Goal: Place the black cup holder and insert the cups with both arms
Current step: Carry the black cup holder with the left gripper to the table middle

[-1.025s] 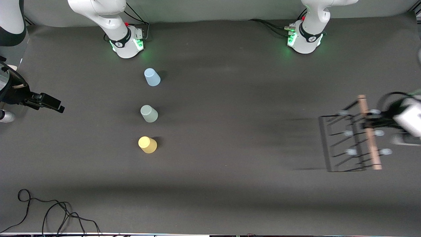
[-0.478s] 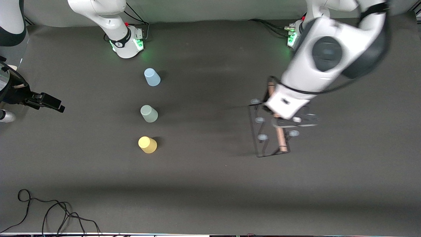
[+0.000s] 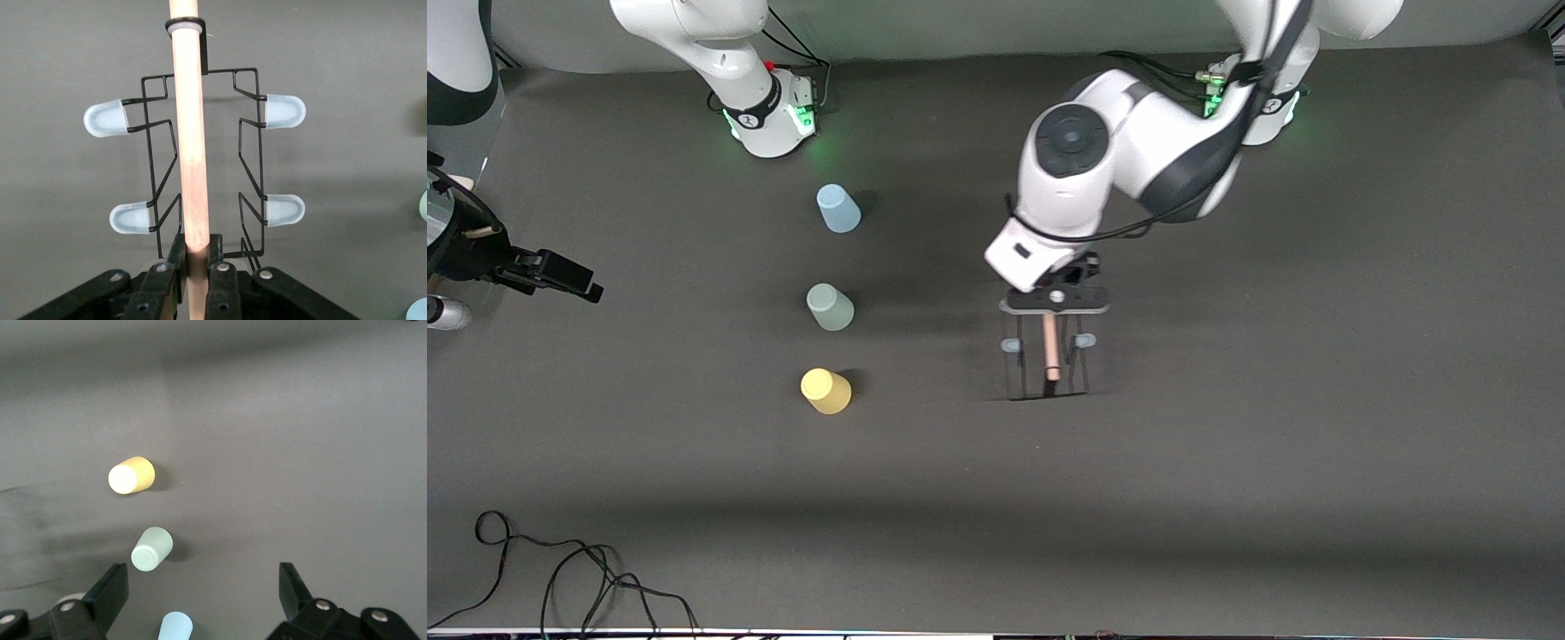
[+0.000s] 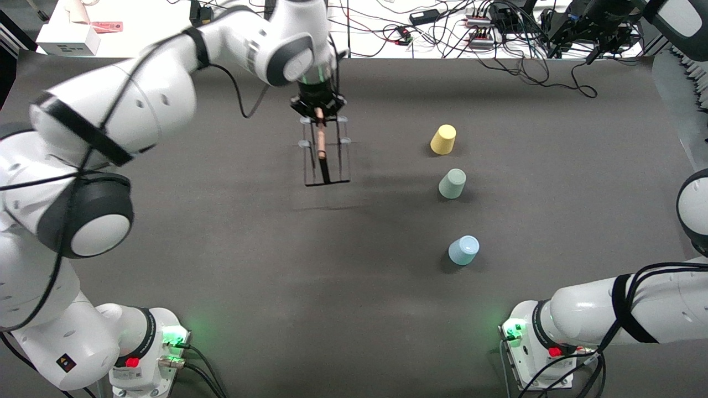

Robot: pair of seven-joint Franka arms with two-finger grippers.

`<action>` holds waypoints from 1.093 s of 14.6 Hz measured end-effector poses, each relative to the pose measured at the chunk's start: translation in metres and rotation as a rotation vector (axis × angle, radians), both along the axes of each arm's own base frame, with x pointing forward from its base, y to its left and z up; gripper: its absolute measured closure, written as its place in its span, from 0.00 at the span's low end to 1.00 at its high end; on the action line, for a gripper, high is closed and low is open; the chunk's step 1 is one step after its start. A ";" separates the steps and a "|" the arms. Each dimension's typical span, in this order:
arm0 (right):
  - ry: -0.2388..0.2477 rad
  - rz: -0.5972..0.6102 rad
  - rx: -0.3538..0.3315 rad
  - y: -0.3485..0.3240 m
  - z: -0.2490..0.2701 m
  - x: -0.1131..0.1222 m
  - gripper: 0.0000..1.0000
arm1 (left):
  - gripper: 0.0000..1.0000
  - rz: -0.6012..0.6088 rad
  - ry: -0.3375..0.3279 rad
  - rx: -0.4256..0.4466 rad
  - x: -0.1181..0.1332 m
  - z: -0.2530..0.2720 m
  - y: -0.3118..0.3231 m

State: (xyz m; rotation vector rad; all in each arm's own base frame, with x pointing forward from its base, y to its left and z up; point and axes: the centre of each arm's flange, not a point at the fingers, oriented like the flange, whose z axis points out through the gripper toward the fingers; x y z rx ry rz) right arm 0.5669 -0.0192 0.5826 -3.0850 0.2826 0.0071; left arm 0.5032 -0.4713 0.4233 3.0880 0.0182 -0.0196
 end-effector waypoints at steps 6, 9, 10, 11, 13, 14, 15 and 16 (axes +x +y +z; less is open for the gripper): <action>0.001 0.000 0.000 0.000 0.000 0.000 0.00 | 0.84 0.058 -0.037 -0.001 -0.005 -0.068 -0.036; 0.001 0.000 0.000 0.000 0.000 0.000 0.00 | 0.84 0.055 -0.045 -0.005 -0.004 -0.074 -0.039; 0.001 0.000 0.000 0.000 0.000 0.000 0.00 | 0.84 0.053 -0.045 -0.004 -0.005 -0.074 -0.039; 0.001 0.000 0.000 0.000 0.000 0.000 0.00 | 0.84 0.049 -0.045 -0.004 -0.006 -0.074 -0.040; 0.001 0.000 0.000 0.000 0.000 0.000 0.00 | 0.84 0.042 -0.049 -0.007 -0.009 -0.076 -0.044; 0.002 0.000 0.000 0.000 0.000 0.000 0.00 | 0.84 0.040 -0.053 -0.011 -0.009 -0.079 -0.047; 0.007 0.000 0.000 0.000 -0.001 -0.001 0.00 | 0.84 0.038 -0.056 -0.014 -0.009 -0.081 -0.048; 0.011 0.000 0.001 0.000 -0.003 -0.001 0.00 | 0.84 0.036 -0.063 -0.021 -0.010 -0.083 -0.050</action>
